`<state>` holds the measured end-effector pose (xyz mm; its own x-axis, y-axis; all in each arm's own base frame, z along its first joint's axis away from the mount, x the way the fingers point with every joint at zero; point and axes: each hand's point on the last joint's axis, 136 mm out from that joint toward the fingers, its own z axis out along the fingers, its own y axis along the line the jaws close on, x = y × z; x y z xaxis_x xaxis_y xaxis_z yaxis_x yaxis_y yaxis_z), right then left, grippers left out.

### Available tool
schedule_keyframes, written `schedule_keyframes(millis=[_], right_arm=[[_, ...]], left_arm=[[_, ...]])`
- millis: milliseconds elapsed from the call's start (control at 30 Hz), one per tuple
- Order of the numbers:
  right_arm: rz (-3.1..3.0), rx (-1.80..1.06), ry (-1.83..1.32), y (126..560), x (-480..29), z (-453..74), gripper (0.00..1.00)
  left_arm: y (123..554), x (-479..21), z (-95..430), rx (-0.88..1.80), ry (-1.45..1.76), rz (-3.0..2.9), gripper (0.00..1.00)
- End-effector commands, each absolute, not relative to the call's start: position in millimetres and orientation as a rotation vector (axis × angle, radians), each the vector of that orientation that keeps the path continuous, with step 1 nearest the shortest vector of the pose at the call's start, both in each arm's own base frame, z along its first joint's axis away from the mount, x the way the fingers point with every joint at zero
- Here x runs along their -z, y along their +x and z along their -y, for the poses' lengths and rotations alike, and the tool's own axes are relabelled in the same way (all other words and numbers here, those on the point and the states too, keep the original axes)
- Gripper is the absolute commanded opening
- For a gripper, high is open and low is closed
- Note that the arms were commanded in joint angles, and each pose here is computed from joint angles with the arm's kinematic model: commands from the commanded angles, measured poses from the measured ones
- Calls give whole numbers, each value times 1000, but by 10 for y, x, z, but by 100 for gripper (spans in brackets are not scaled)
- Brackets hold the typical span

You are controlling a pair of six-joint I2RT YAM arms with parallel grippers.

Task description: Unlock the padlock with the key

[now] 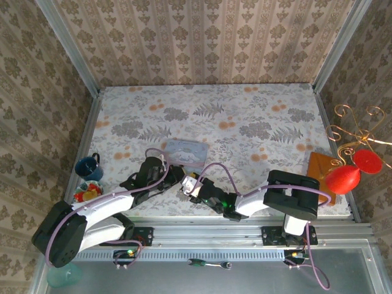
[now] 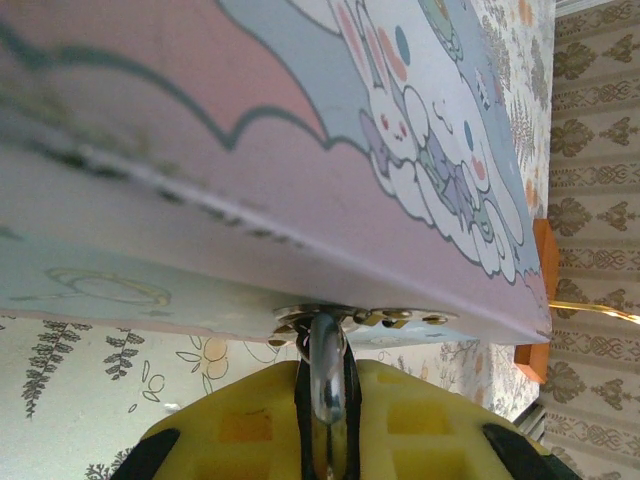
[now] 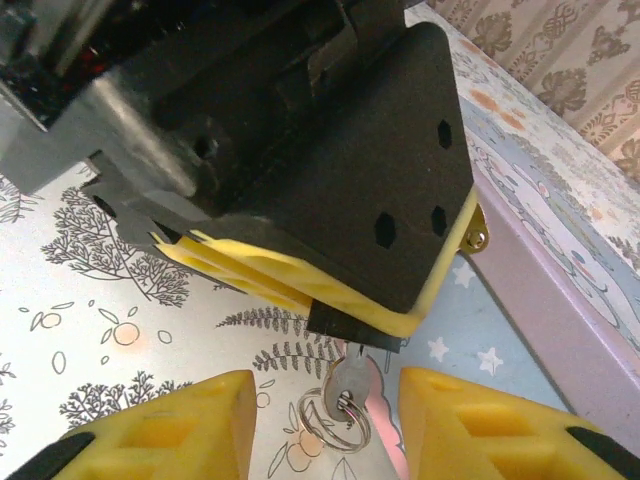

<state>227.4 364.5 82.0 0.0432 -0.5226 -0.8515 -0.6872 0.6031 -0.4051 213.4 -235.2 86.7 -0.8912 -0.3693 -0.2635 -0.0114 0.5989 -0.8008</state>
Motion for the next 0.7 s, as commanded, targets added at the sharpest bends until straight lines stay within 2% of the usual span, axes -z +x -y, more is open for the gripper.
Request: schedule_keyframes(millis=[0,667], right_arm=[[-1609,-137,-971,2352,-838,-3608,41],[-1657,-139,-888,2444,-756,-3542,28]], left_arm=[[2198,-1090,2423,1262,-283,-2347,7],[2193,-1109,2453,1252,-265,-2354,7]])
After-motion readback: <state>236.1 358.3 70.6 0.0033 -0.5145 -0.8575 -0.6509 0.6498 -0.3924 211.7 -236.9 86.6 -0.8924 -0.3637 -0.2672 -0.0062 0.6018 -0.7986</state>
